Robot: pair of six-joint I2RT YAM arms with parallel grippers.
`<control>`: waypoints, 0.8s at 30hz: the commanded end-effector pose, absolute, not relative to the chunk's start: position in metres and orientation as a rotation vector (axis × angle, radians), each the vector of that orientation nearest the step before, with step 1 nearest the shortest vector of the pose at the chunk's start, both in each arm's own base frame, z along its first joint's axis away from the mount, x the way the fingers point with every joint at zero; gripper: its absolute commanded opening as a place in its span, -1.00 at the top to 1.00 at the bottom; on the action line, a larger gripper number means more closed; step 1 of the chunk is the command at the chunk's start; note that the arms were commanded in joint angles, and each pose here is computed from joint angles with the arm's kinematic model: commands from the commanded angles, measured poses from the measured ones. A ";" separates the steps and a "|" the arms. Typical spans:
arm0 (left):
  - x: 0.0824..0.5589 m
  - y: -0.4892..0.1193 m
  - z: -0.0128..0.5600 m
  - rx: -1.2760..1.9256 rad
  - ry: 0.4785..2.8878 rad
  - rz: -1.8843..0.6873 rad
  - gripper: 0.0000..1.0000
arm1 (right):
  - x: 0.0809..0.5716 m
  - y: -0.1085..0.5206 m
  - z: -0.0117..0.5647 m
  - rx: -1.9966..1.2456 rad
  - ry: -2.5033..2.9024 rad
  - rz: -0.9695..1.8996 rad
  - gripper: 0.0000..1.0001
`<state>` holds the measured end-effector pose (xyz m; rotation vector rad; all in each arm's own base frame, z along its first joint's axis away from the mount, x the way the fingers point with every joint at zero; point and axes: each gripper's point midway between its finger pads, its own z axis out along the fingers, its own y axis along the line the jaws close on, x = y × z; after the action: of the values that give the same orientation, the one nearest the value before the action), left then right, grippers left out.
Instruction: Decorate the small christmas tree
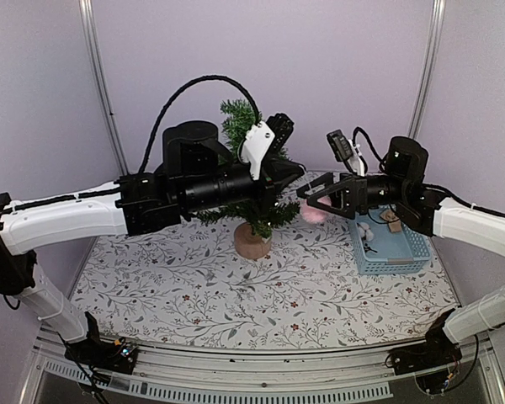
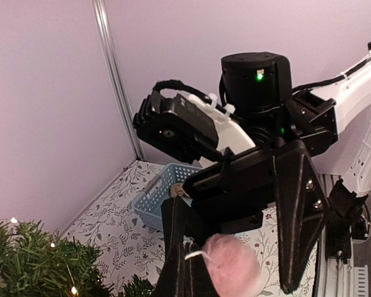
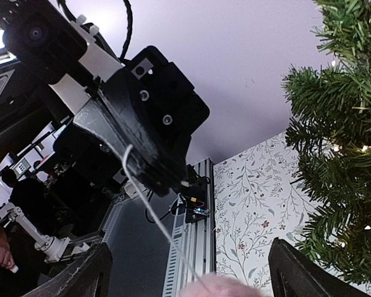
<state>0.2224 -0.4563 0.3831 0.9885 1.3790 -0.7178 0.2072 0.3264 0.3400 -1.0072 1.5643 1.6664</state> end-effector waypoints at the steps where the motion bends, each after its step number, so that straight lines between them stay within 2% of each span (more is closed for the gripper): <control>1: 0.226 -0.453 0.417 0.914 1.328 -0.752 1.00 | 0.203 0.332 0.344 -1.073 1.509 1.630 -0.77; 3: 0.229 -0.455 0.420 0.899 1.322 -0.751 1.00 | 0.200 0.332 0.341 -1.084 1.513 1.633 -0.68; 8: 0.238 -0.458 0.427 0.863 1.310 -0.757 1.00 | 0.195 0.330 0.342 -1.095 1.502 1.631 -0.29; 10: 0.240 -0.457 0.429 0.852 1.310 -0.761 1.00 | 0.195 0.330 0.344 -1.101 1.492 1.630 -0.23; 11: 0.240 -0.456 0.429 0.848 1.308 -0.761 1.00 | 0.195 0.330 0.346 -1.102 1.488 1.629 -0.22; 15: 0.241 -0.453 0.432 0.843 1.302 -0.760 1.00 | 0.199 0.332 0.348 -1.090 1.484 1.609 -0.56; 24: 0.235 -0.455 0.441 0.847 1.265 -0.805 1.00 | 0.215 0.334 0.345 -1.018 1.517 1.547 -0.62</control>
<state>0.2339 -0.4562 0.4222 0.8824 1.3118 -0.7678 0.2087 0.3317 0.3341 -1.0424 1.5430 1.5941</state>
